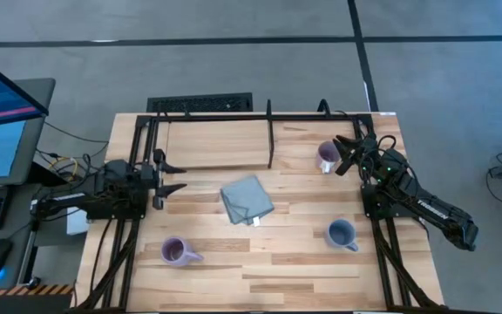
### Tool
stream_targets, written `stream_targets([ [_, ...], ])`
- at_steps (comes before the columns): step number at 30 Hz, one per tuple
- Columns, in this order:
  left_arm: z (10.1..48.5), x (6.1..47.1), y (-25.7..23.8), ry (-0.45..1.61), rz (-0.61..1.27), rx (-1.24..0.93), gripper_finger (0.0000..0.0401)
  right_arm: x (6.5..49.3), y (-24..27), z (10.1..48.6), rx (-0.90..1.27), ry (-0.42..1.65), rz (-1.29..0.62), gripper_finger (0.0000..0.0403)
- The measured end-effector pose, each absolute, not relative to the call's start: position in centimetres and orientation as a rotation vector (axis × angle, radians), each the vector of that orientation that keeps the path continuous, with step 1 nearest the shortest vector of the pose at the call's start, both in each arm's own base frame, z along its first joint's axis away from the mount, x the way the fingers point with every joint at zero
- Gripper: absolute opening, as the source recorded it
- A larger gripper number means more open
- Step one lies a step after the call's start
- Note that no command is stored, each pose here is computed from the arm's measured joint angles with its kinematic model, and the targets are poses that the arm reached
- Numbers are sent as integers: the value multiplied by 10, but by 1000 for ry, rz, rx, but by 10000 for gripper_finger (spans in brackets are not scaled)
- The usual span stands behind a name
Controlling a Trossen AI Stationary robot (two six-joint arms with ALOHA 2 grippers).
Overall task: Stack small to large cups/mugs on shelf
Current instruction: Put the violet mug on the shelf
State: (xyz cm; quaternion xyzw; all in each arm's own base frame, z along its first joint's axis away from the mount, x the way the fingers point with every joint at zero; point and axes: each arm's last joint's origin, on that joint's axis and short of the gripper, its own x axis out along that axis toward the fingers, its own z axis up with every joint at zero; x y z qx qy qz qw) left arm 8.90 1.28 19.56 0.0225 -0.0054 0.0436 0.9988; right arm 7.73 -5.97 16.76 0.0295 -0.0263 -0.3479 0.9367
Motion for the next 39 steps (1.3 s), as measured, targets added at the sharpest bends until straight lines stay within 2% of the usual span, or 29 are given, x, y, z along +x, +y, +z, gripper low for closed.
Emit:
stream_targets([
  [10,196,89,14,-4,139,136,199,77,-60,168,60,-53,-711,114],
  [24,195,88,19,18,291,130,199,77,-60,167,60,-53,-711,114],
  [30,194,88,18,15,277,43,199,77,-60,167,60,-53,-711,114],
  [36,185,88,17,102,253,10,199,77,-60,168,60,-54,-711,114],
  [39,189,88,17,60,227,11,199,77,-60,168,60,-53,-711,114],
])
